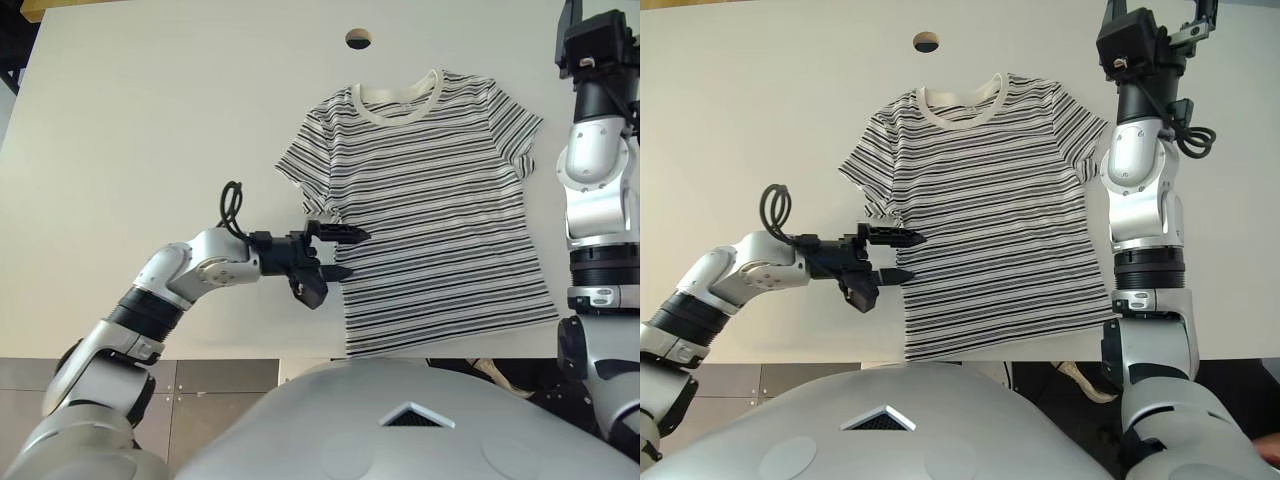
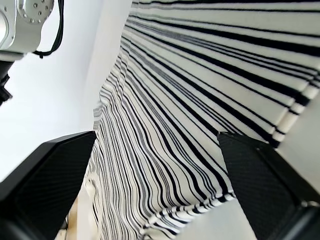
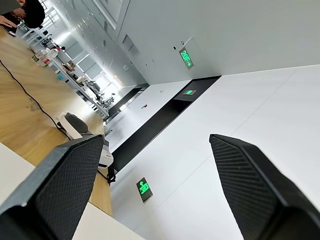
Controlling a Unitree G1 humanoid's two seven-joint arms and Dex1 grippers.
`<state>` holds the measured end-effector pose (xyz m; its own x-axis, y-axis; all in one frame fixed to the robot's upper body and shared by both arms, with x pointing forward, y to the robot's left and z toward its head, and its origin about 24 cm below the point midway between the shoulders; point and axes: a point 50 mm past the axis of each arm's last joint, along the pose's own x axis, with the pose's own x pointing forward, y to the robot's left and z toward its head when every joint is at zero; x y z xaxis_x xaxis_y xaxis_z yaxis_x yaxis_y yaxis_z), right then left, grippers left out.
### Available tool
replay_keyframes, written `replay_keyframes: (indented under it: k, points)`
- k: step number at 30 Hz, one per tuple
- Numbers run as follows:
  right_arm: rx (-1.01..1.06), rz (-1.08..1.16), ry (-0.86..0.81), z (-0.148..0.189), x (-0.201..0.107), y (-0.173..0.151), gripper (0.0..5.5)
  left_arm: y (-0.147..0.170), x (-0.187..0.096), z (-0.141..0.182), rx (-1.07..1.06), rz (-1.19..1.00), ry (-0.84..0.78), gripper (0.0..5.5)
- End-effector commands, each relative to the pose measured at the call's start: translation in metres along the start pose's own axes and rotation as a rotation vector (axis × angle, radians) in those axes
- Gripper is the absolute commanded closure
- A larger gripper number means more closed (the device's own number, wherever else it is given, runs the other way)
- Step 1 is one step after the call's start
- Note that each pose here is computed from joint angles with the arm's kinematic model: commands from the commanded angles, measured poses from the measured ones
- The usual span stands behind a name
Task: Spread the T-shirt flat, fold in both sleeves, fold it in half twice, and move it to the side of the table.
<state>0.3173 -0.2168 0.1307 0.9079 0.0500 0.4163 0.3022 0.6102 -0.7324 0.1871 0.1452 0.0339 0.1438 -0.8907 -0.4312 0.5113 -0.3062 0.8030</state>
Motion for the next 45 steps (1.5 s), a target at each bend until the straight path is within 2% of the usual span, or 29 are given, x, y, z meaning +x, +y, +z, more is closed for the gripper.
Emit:
replay_keyframes:
  k: [1,4,8,12,17,20,22,25,28,31,34,36,39,42,45]
  points:
    - [-0.013,0.013,0.014,-0.003,-0.004,0.002,1.61,-0.031,-0.033,-0.017,-0.066,-0.2,0.181,0.96]
    - [-0.016,0.021,0.017,-0.003,-0.007,0.005,1.61,-0.027,-0.052,-0.032,-0.077,-0.182,0.278,0.96]
    - [-0.011,0.038,0.013,-0.002,-0.008,0.01,1.61,-0.022,-0.059,-0.044,-0.073,-0.115,0.342,0.96]
    - [-0.019,0.053,0.007,-0.001,-0.008,0.01,1.61,-0.026,-0.058,-0.028,-0.099,-0.095,0.266,0.96]
    - [-0.026,0.062,0.0,0.0,-0.005,0.012,1.61,-0.033,-0.05,0.013,-0.232,-0.075,0.066,0.96]
    - [-0.032,0.078,-0.025,0.004,-0.005,0.013,1.61,-0.033,-0.052,0.019,-0.265,-0.062,0.06,0.96]
    - [-0.033,0.18,-0.106,0.014,-0.013,0.022,1.61,-0.025,-0.055,0.019,-0.261,0.005,0.079,0.96]
    - [0.013,0.409,-0.225,0.025,-0.044,0.038,1.61,0.002,-0.061,0.008,-0.209,0.193,0.144,0.96]
    - [0.077,0.516,-0.303,0.034,-0.065,0.035,1.61,0.014,-0.075,-0.012,-0.153,0.274,0.279,0.96]
    - [0.077,0.529,-0.3,0.033,-0.064,0.031,1.61,0.005,-0.083,-0.012,-0.165,0.211,0.316,0.96]
    - [0.004,0.57,-0.282,0.029,-0.059,0.045,1.61,0.012,-0.081,-0.005,-0.166,0.244,0.263,0.96]
    - [-0.024,0.619,-0.29,0.03,-0.056,0.062,1.61,0.028,-0.078,-0.014,-0.136,0.353,0.286,0.96]
    - [-0.065,0.661,-0.348,0.046,-0.039,0.091,1.61,0.055,-0.061,-0.053,-0.028,0.453,0.446,0.96]
    - [-0.042,0.639,-0.416,0.064,-0.031,0.096,1.61,0.071,-0.036,-0.076,0.019,0.429,0.439,0.96]
    - [-0.031,0.628,-0.401,0.06,-0.036,0.095,1.61,0.082,-0.022,-0.094,0.028,0.386,0.436,0.96]
